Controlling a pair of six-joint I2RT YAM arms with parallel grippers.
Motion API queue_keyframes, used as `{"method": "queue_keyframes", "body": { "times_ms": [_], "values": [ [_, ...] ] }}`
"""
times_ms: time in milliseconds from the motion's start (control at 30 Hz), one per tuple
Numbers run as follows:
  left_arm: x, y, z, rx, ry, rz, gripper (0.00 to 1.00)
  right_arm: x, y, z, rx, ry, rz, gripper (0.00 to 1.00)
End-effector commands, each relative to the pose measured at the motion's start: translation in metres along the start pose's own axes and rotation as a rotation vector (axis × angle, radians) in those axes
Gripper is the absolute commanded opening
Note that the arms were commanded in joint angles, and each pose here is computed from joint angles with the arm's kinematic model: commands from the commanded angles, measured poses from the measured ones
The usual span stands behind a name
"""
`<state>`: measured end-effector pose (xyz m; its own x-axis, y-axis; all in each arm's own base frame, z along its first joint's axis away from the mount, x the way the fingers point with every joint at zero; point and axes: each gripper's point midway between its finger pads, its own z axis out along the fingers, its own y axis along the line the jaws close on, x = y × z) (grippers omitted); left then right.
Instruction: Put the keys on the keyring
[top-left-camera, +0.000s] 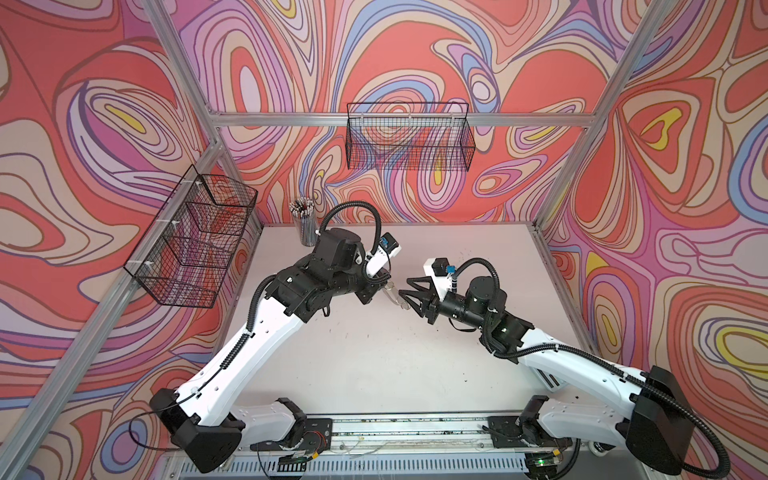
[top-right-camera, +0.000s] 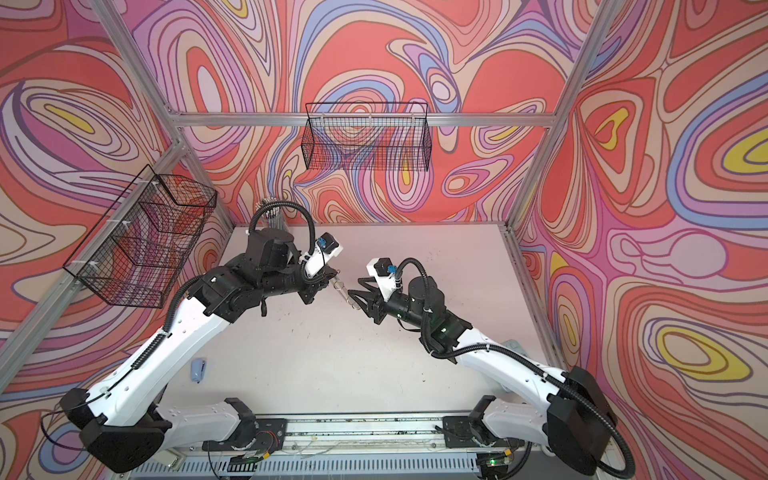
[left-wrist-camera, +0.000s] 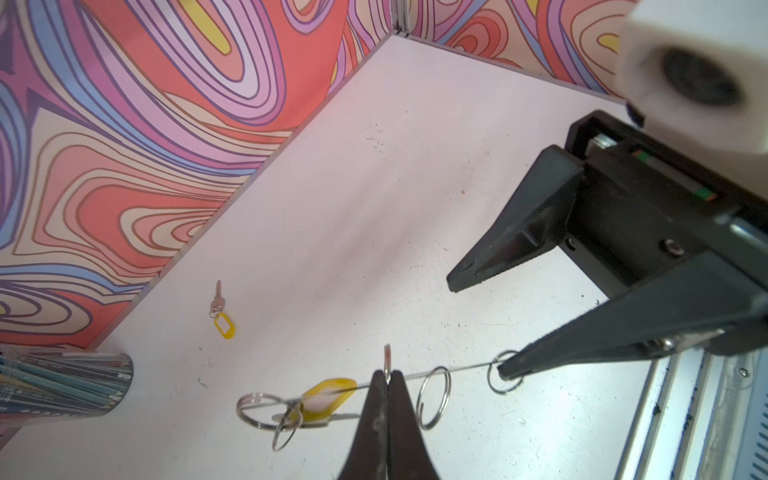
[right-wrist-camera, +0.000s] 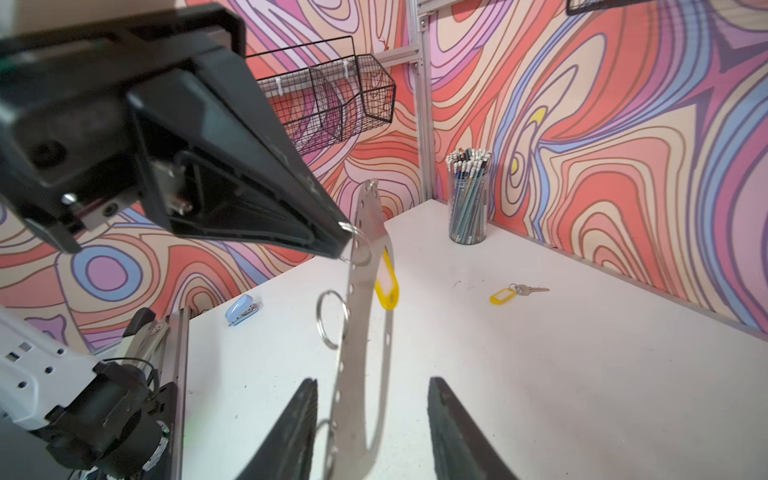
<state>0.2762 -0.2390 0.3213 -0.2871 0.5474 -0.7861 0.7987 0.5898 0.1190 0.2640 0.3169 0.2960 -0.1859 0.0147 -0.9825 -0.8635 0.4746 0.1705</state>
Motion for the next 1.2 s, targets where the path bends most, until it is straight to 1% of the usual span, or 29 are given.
{"method": "queue_keyframes", "body": {
  "times_ms": [0,67,133,267,467,533,667,833,1000,1167],
  "values": [
    [0.011,-0.020,-0.003,0.099,0.026,0.022,0.00,-0.011,0.004,-0.001,-0.116,-0.009,0.022,0.42],
    [0.009,-0.027,-0.005,0.130,-0.003,0.027,0.00,-0.020,-0.005,-0.009,-0.158,-0.042,0.071,0.41],
    [0.008,-0.033,-0.008,0.161,-0.026,0.029,0.00,-0.026,-0.009,-0.016,-0.187,-0.070,0.083,0.41],
    [0.007,-0.048,-0.015,0.239,-0.054,0.042,0.00,-0.032,0.012,-0.022,-0.327,-0.080,0.070,0.39],
    [0.007,-0.054,-0.016,0.282,-0.047,0.042,0.00,-0.031,0.024,-0.017,-0.435,-0.038,0.067,0.34],
    [0.006,-0.055,-0.017,0.289,-0.049,0.037,0.00,-0.029,0.026,-0.014,-0.451,-0.026,0.070,0.32],
    [0.006,-0.055,-0.016,0.287,-0.049,0.030,0.00,-0.023,0.033,-0.010,-0.474,0.000,0.053,0.31],
    [0.006,-0.053,-0.016,0.273,-0.048,0.033,0.00,-0.016,0.034,-0.010,-0.477,0.018,0.053,0.29],
    [0.005,-0.055,-0.017,0.287,-0.053,0.032,0.00,-0.009,0.033,-0.008,-0.481,0.038,0.061,0.28],
    [0.006,-0.056,-0.015,0.298,-0.048,0.032,0.00,-0.011,0.036,-0.006,-0.500,0.043,0.061,0.25]
  ]
}}
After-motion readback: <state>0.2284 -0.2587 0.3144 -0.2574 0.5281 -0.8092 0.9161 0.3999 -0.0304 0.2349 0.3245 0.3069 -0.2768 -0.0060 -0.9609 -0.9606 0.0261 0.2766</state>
